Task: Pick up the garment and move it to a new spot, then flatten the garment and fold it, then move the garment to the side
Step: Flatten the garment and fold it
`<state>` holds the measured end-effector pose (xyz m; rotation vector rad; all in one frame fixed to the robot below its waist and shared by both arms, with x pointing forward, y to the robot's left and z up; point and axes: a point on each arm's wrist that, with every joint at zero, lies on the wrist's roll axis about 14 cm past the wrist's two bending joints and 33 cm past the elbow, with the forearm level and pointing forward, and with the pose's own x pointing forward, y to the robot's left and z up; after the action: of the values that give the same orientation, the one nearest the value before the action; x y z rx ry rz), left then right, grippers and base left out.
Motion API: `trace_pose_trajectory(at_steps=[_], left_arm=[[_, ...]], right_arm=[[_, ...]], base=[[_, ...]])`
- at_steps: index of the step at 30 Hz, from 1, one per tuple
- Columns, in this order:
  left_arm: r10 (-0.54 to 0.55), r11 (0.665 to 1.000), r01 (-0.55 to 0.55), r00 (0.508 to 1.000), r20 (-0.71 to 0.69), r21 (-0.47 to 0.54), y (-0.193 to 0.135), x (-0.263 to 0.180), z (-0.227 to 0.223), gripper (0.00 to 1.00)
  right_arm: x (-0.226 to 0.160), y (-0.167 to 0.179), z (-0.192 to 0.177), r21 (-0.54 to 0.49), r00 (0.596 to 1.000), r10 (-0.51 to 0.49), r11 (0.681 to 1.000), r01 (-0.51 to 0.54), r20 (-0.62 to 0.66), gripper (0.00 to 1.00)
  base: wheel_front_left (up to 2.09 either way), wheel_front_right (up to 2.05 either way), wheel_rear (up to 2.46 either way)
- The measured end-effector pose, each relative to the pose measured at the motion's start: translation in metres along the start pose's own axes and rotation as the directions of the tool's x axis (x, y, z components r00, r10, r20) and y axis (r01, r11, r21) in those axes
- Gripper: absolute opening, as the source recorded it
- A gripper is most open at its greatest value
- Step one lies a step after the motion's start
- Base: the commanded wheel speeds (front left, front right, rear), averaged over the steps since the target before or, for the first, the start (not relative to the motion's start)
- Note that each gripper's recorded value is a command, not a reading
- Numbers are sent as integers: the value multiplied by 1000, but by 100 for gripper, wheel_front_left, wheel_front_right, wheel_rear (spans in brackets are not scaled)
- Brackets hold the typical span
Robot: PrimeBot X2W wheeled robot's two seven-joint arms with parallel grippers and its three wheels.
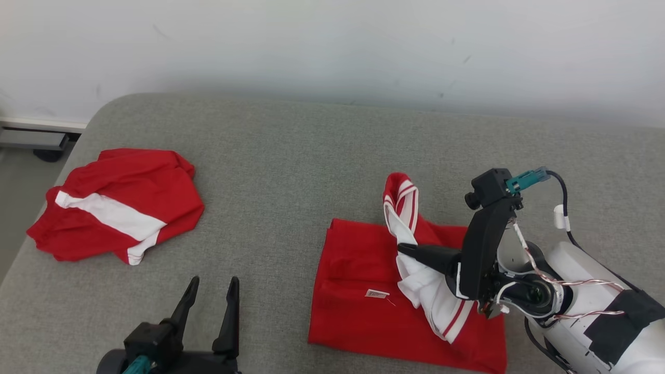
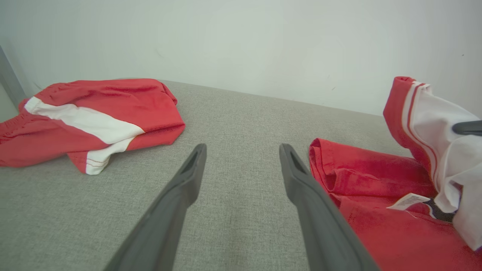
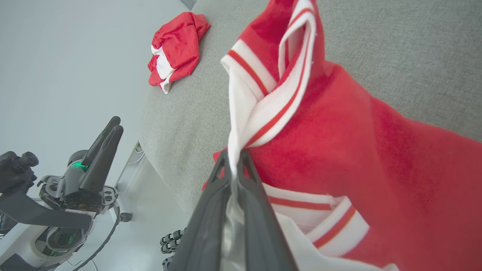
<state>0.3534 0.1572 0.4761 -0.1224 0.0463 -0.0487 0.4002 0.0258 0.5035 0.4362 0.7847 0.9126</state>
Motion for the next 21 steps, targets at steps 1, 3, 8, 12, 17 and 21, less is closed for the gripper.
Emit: trace_pose_trajectory(at_steps=[1, 3, 8, 12, 17, 21], left_arm=[[-5, 1000, 5, 1000, 2, -2, -1, 1, 1, 100], [-3, 1000, 3, 1000, 12, -4, -1, 4, 4, 100], [6, 1000, -6, 1000, 0, -14, 0, 3, 1, 100], [21, 1000, -21, 1000, -11, -17, 3, 2, -3, 100], [40, 999, -41, 999, -13, -14, 9, 3, -3, 100], [49, 999, -49, 998, -24, -14, 12, 1, -7, 100]], right_arm=[[2, -3, -4, 2, 1000, -11, 1000, 11, -14, 0], [6, -5, -8, 5, 999, -19, 1000, 19, -32, 0], [20, -5, -21, 19, 996, -29, 999, 31, -81, 0], [30, -7, -31, 25, 992, -39, 999, 42, -118, 0], [40, -16, -43, 20, 982, -90, 995, 95, -163, 0], [46, -18, -41, 3, 976, -126, 992, 129, -177, 0]], base=[[0, 0, 0], [0, 0, 0], [0, 0, 0], [0, 0, 0], [0, 0, 0], [0, 0, 0]])
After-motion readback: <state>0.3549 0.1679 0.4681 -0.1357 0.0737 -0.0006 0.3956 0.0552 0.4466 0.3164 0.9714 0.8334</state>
